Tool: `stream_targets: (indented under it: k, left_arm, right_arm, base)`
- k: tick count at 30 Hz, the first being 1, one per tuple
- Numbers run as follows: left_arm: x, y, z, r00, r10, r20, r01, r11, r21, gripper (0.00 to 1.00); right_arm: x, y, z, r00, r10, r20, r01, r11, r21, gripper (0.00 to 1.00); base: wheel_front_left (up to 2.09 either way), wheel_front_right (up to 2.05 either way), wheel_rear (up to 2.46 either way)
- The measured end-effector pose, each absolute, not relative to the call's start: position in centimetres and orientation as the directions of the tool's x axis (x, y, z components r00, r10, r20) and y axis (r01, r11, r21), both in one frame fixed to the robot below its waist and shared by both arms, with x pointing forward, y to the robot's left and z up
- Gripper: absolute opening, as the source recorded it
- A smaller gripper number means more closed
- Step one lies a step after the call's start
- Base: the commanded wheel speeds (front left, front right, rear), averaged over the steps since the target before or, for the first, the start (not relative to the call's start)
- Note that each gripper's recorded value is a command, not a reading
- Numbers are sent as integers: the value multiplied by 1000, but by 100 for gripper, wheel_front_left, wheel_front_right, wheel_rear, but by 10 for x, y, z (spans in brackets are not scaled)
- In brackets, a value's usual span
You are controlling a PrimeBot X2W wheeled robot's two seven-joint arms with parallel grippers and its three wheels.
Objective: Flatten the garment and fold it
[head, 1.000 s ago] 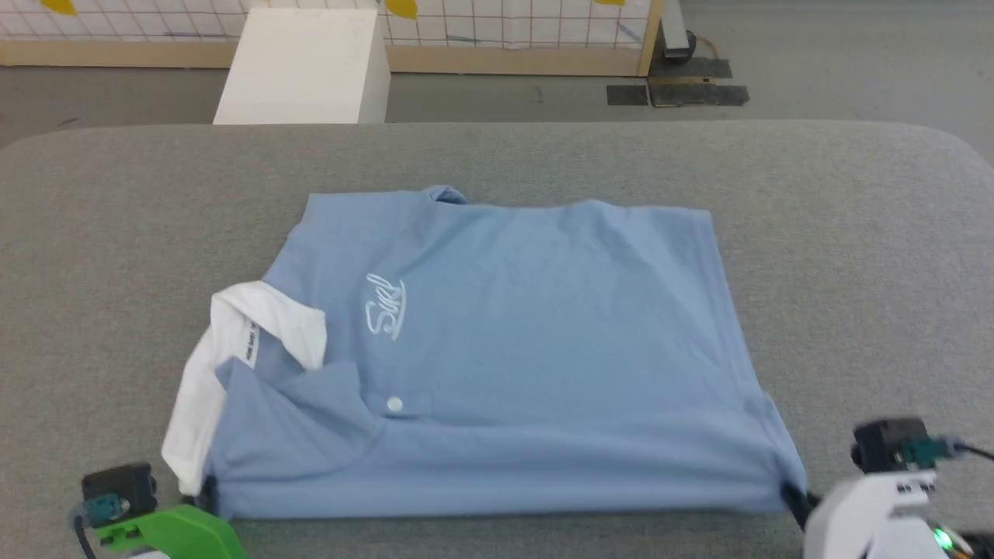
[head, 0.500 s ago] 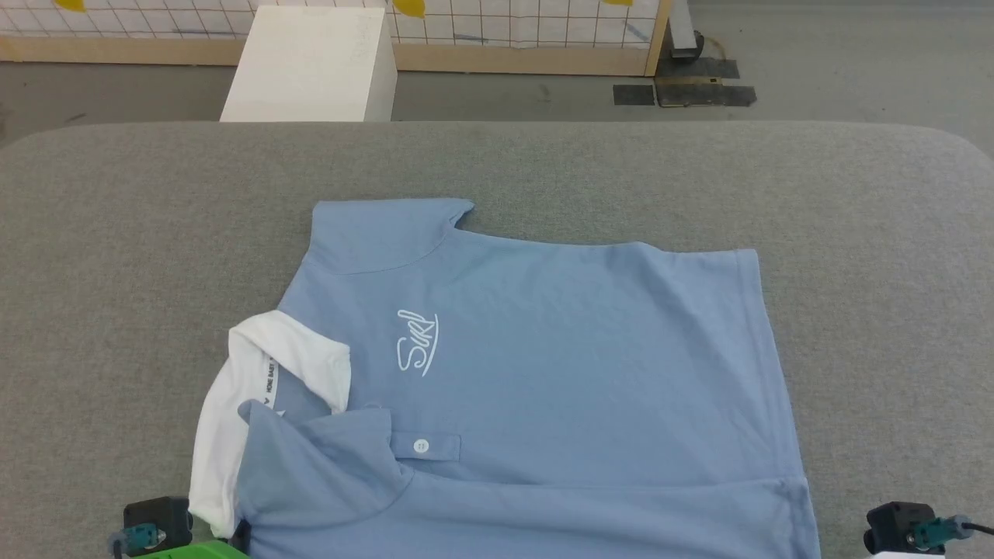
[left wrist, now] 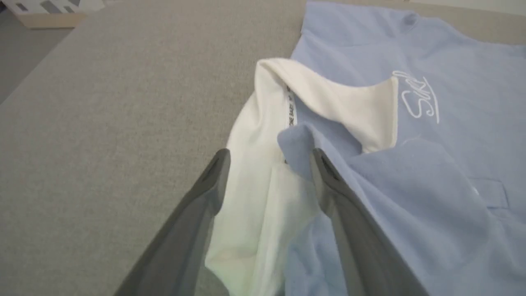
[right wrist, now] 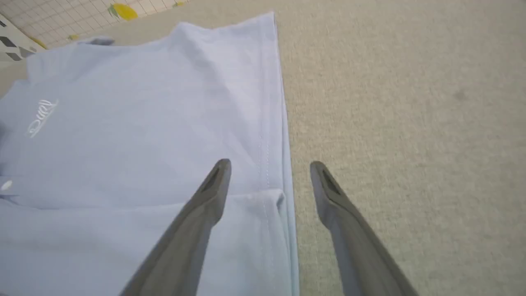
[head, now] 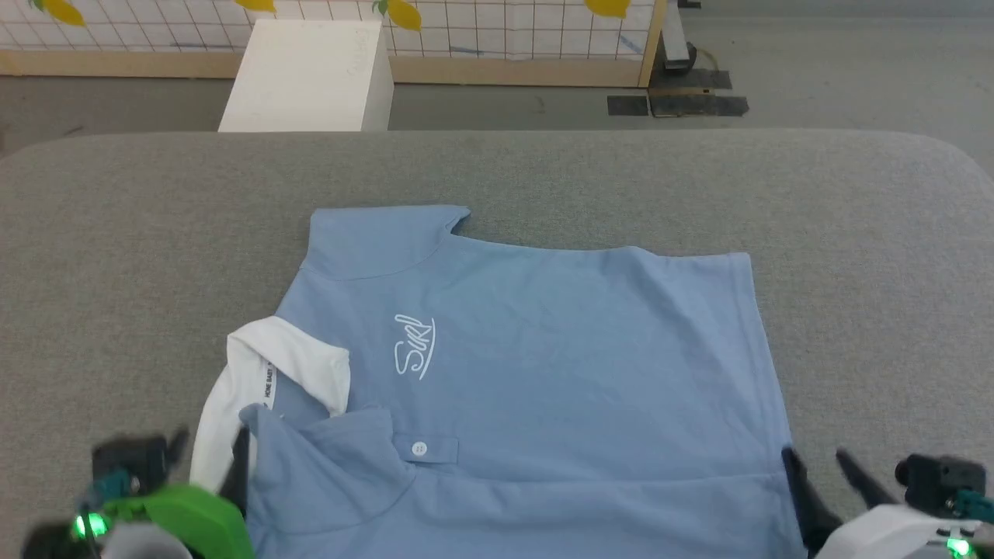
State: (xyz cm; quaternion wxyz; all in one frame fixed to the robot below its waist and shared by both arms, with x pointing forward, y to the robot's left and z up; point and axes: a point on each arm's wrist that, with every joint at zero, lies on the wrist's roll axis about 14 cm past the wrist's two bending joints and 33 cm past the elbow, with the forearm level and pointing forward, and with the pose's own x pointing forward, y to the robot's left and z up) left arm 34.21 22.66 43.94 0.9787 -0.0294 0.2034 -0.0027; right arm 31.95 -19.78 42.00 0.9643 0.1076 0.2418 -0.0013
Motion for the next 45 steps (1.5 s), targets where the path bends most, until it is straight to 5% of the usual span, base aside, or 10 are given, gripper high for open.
stream_targets:
  k: [7,12,24,40,41,43,45]
  left_arm:
    - [423,214,508,979,-144,-146,161,980,114,100]
    - [472,200,520,962,-234,-142,254,955,151,100]
    - [568,180,478,835,-307,-457,396,912,111,100]
    - [572,175,376,530,-149,-835,334,942,44,100]
    - [571,174,375,522,-149,-840,339,940,44,62]
    - [571,174,375,511,-148,-847,347,937,46,7]
    - [569,170,376,499,-166,-850,348,937,22,0]
  right_arm:
    - [363,-194,473,983,32,-179,-6,990,142,100]
    - [383,-185,486,995,50,-83,-39,990,135,100]
    - [415,-190,475,997,34,-71,-25,992,123,100]
    - [417,-209,447,989,-17,-148,31,995,95,100]
    - [419,-207,447,989,-12,-148,26,995,91,100]
    - [423,-205,449,989,-2,-146,14,997,81,100]
    - [432,-203,452,990,13,-142,-4,998,63,100]
  base:
    - [0,0,0]
    - [0,0,0]
    - [0,0,0]
    - [0,0,0]
    - [0,0,0]
    - [0,0,0]
    - [0,0,0]
